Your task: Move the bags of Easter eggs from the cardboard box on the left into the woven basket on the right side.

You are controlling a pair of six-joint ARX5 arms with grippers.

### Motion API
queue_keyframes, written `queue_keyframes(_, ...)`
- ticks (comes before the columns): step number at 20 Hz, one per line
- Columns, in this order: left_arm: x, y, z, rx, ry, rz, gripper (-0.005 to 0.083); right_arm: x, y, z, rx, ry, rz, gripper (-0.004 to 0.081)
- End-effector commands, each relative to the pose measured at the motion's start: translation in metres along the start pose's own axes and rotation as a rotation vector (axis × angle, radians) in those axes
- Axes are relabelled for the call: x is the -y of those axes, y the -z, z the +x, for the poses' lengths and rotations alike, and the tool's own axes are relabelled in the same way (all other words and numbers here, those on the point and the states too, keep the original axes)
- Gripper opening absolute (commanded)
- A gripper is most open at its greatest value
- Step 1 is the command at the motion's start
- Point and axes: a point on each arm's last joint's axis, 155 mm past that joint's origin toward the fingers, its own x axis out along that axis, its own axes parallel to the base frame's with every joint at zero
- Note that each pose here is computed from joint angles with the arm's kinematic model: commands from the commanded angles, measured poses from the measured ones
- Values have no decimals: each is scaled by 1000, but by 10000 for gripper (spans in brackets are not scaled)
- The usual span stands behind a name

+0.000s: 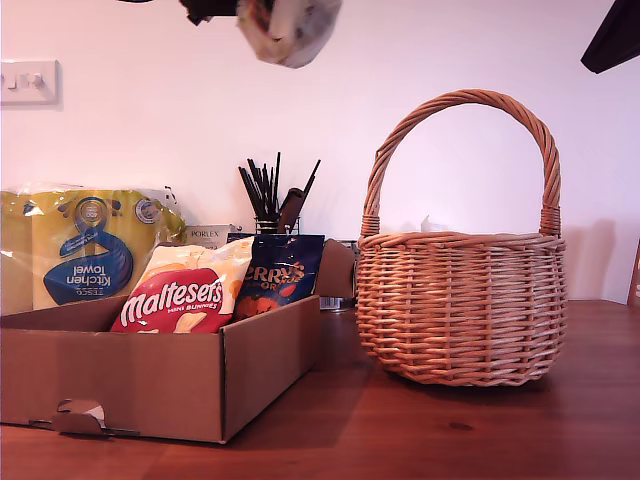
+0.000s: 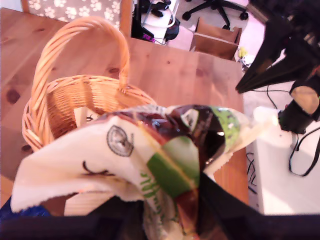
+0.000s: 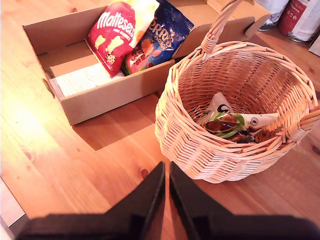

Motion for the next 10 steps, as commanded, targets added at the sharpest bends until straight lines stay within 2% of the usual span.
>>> queue_keyframes(1, -3, 4, 10, 13, -20, -37, 160, 0, 1, 1, 1, 2, -1, -13)
queue_keyframes(5, -28, -2, 39, 89, -164, -52, 160, 0, 2, 1, -3, 2, -1, -13)
queue_keyframes(6, -31, -4, 48, 111, -201, -21, 160, 0, 2, 1, -2, 2, -1, -13)
queue_keyframes(10, -35, -19, 75, 243, -339, -35, 160, 0, 3, 1, -7, 2, -1, -13)
